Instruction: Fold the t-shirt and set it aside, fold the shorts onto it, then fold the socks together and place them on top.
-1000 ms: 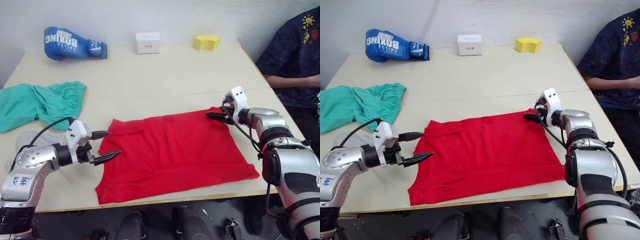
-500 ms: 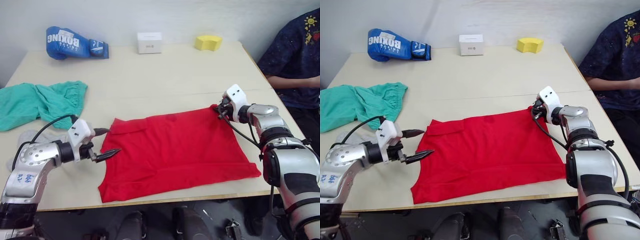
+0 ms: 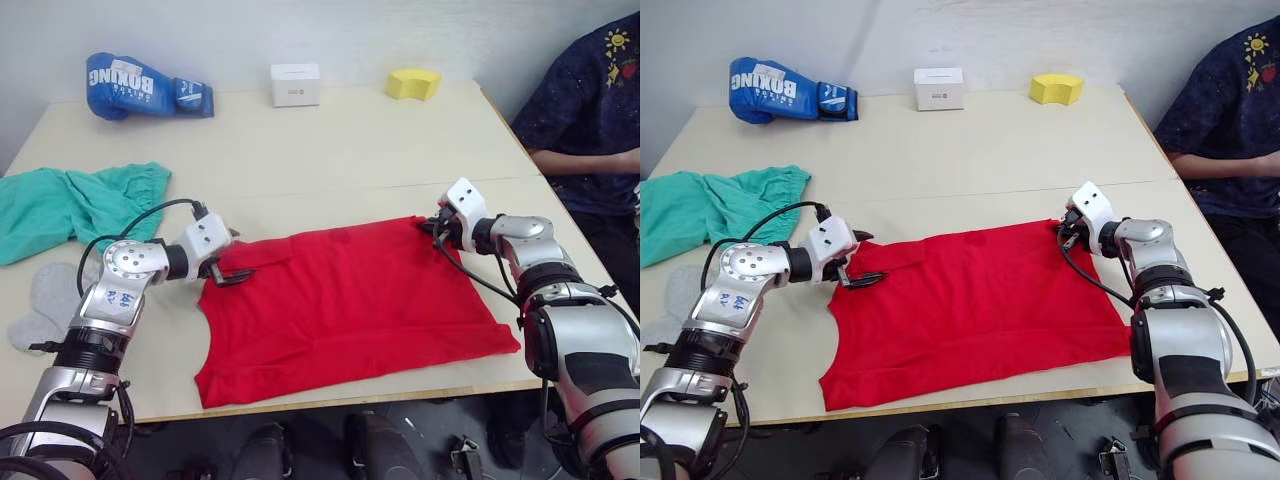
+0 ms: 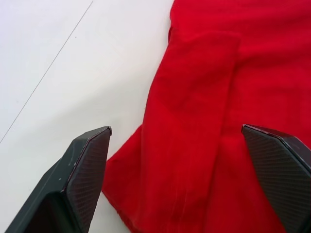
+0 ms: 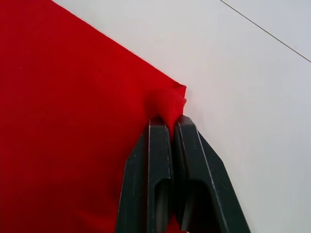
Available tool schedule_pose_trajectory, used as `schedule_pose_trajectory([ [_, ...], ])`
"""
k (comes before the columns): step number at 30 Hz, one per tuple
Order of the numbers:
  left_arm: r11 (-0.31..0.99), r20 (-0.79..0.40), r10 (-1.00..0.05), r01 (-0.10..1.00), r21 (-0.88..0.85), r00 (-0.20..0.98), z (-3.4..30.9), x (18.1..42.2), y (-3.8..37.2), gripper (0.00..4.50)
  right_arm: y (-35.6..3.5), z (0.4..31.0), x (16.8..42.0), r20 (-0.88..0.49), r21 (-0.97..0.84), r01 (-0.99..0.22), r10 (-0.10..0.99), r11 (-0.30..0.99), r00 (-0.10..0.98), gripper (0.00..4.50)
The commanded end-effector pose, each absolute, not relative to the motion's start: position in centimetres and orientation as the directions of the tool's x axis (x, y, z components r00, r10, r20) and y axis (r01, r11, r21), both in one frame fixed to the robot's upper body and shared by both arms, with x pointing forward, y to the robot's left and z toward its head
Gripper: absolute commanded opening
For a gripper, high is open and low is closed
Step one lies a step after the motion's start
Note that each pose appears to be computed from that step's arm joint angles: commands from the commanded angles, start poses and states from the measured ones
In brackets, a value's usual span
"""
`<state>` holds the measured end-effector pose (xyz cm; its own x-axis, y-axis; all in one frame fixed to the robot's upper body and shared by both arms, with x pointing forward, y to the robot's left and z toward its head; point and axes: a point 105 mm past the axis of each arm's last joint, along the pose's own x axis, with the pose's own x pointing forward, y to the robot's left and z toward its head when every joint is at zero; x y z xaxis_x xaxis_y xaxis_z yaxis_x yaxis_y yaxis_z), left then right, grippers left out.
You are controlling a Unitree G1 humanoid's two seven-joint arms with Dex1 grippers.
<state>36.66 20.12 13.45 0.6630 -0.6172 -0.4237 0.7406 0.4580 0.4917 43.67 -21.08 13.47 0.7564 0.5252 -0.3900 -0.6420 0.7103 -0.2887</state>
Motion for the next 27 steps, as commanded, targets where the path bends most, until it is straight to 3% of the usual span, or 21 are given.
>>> schedule_pose_trajectory([
  [1,0.451,-0.412,-0.556,0.678,0.580,0.722,14.0,37.2,22.0,4.50,-20.8,14.1,43.7,-0.357,-0.297,-0.642,0.542,0.707,0.761,0.02],
  [16,0.385,-0.444,-0.512,0.658,0.647,0.736,13.2,36.4,24.8,4.50,-20.3,13.7,43.7,-0.358,-0.292,-0.652,0.552,0.700,0.753,0.02],
  [27,0.382,-0.348,-0.551,0.600,0.703,0.759,13.9,37.5,23.1,4.50,-20.2,13.7,43.7,-0.356,-0.288,-0.655,0.557,0.699,0.751,0.02],
])
